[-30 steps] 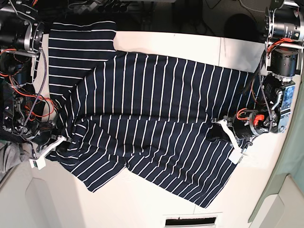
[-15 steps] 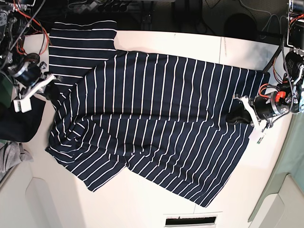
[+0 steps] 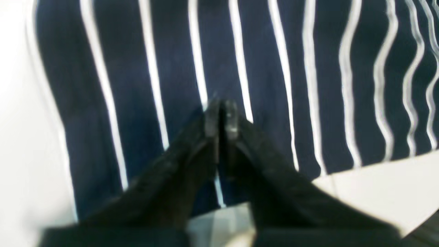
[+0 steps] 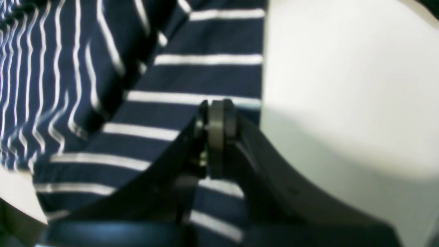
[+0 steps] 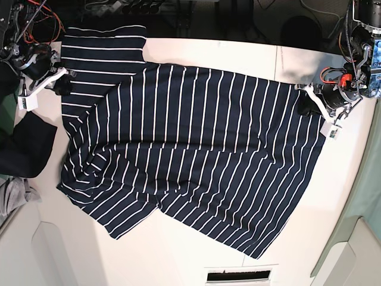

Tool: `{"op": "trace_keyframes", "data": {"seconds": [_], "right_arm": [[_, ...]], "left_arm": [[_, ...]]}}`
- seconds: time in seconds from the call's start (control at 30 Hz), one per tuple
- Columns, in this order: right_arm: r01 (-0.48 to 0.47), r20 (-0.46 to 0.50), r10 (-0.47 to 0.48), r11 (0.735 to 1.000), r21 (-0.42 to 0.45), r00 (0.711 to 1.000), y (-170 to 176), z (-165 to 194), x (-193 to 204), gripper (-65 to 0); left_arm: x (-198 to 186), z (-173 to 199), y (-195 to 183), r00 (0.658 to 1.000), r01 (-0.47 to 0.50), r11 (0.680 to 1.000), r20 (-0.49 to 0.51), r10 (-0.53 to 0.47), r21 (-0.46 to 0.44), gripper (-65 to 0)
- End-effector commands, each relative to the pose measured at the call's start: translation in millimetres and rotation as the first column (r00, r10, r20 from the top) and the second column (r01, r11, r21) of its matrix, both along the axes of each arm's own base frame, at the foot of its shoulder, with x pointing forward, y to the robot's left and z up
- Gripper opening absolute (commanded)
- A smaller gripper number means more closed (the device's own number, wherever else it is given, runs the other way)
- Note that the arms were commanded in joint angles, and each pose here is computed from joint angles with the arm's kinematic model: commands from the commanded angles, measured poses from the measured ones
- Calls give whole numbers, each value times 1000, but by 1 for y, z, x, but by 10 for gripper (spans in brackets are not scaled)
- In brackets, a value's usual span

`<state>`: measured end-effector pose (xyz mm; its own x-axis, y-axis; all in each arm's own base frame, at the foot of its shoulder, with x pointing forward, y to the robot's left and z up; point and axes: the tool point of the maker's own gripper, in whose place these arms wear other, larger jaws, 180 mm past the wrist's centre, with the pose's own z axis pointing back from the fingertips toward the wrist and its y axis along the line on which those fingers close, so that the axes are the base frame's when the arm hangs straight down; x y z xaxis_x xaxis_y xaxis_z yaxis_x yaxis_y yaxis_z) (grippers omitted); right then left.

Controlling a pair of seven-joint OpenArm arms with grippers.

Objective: Layout the t-shirt on the table in an organized manner, then fold the t-shirt properly
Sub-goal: 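Drag the shirt with both grippers to straighten its sides, then hold the shirt corners with both grippers and pull them taut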

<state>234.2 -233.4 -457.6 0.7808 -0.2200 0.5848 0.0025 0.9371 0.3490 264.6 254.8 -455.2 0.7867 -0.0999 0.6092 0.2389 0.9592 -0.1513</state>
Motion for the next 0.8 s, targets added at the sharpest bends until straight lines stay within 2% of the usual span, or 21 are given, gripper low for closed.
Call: {"op": "trace_keyframes", "data": {"seconds": [0.0,0.1,0.3,0.47,0.63,0.77], "right_arm": [[12,54,-12,1000,-1,998,-8,11,16,-650],[27,28,-27,1000,5,999,-11,1,22,-650],[39,43,-39,999,1,998,-19,4,50,-650],[41,79,-40,999,-15,996,-27,16,69,-650],[51,146,-52,999,10,988,-35,39,87,-650],[8,143,-8,1000,4,990,-37,50,84,-650]], "left_arm": [[3,5,3,1000,2,1000,17,-2,10,-540],[-12,-7,-2,1000,-1,1000,-15,1,15,-483],[-19,-17,0,996,-81,996,-24,82,24,-483],[-23,-13,11,994,-105,994,-14,105,17,-483],[-13,18,-1,997,-45,990,51,52,-131,-483],[-8,40,6,994,-53,982,79,69,-182,-481]]}}
